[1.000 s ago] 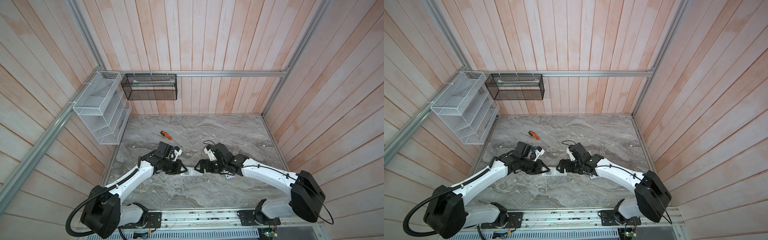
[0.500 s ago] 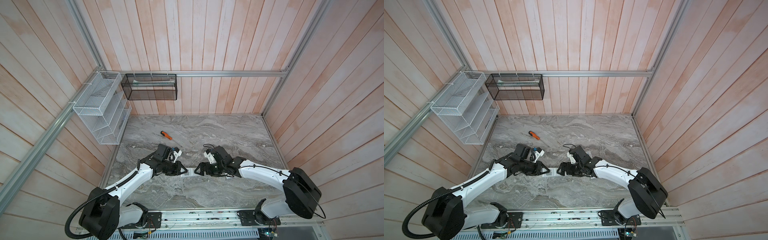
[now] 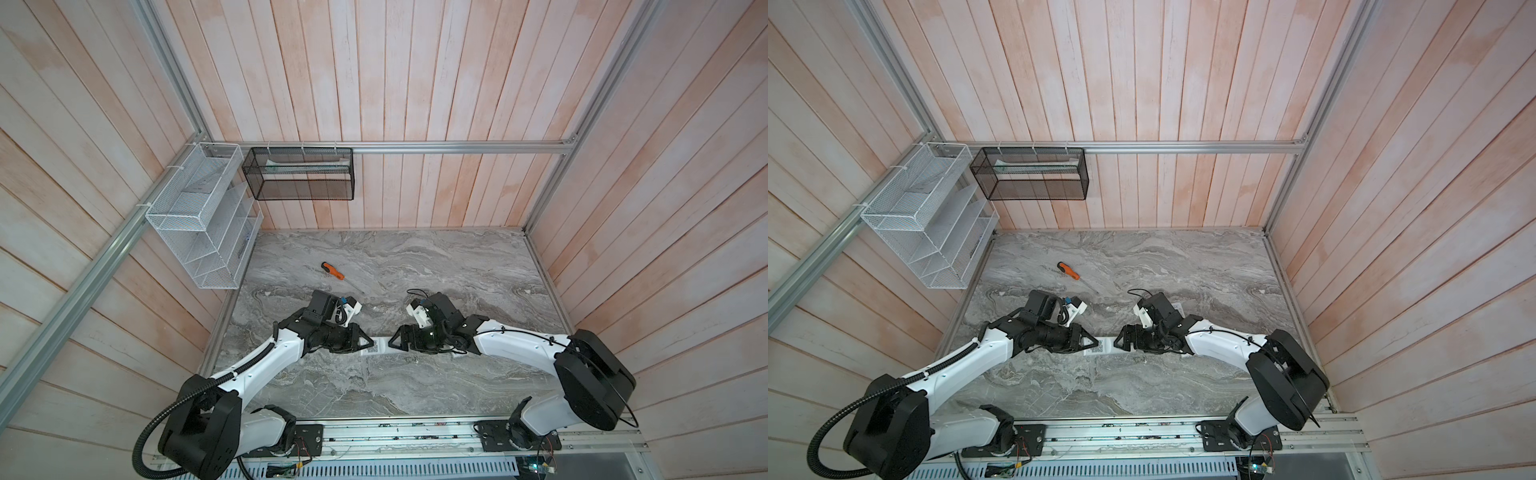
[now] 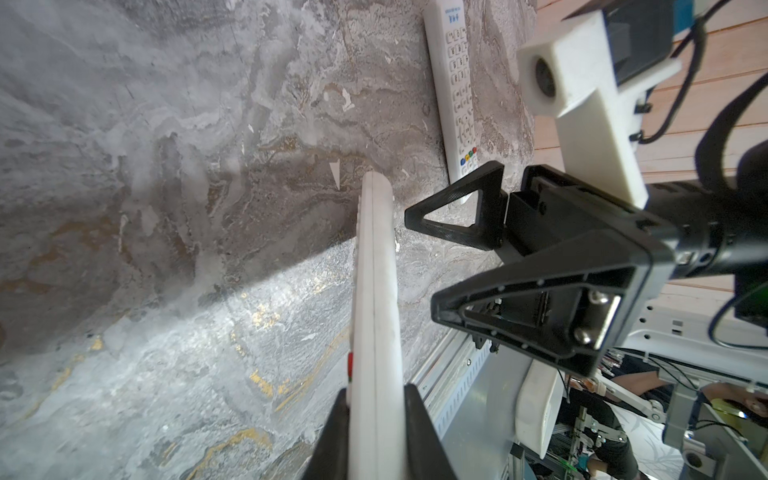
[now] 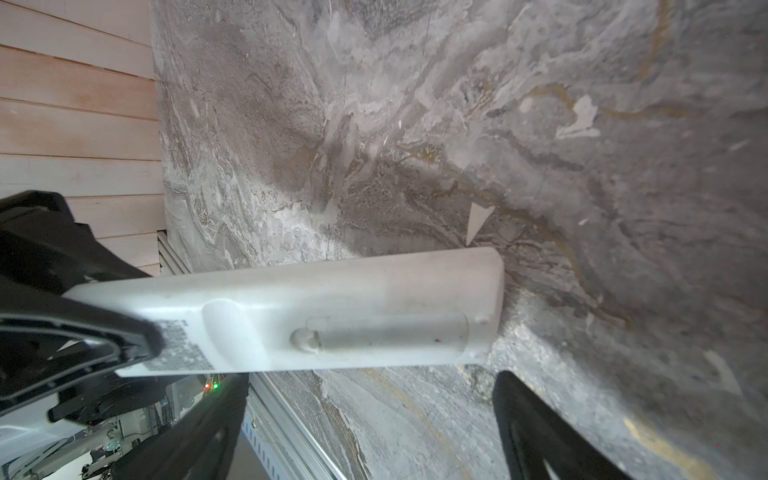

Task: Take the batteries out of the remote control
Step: 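Hold the remote horizontally between both grippers above the table, then push the battery cover off the remote's end with the right gripper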

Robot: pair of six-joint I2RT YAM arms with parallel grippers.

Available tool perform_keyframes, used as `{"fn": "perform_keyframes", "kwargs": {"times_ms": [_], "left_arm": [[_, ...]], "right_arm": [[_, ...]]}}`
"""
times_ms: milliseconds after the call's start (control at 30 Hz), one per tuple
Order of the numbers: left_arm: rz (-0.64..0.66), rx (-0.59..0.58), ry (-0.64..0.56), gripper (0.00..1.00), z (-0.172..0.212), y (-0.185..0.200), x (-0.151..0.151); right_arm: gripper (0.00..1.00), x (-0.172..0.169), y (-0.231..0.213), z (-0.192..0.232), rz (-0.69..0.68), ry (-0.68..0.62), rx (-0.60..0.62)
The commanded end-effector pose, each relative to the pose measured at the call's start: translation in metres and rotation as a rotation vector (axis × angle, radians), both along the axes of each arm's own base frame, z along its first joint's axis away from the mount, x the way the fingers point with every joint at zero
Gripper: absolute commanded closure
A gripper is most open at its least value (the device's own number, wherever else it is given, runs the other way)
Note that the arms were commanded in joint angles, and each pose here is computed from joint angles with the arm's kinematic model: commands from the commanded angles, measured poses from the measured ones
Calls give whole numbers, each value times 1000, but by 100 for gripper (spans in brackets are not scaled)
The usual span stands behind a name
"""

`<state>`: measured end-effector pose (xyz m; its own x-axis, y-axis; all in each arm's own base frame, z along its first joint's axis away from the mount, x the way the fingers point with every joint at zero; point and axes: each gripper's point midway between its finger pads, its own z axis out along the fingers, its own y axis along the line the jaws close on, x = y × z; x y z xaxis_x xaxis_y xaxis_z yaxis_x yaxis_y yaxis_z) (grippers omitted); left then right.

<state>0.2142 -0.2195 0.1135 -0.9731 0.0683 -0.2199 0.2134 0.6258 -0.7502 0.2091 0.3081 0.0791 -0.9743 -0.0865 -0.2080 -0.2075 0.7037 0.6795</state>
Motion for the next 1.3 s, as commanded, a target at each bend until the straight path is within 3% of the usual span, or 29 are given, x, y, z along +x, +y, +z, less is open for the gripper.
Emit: {"fn": "perform_keyframes", "kwargs": {"times_ms": [0, 1267], "left_arm": [[-20, -44, 4, 95, 0, 3, -3], [-27, -84, 20, 97, -1, 4, -3]], "right_arm": [[7, -3, -1, -8, 16, 13, 6], [4, 1, 16, -23, 48, 44, -42]]}}
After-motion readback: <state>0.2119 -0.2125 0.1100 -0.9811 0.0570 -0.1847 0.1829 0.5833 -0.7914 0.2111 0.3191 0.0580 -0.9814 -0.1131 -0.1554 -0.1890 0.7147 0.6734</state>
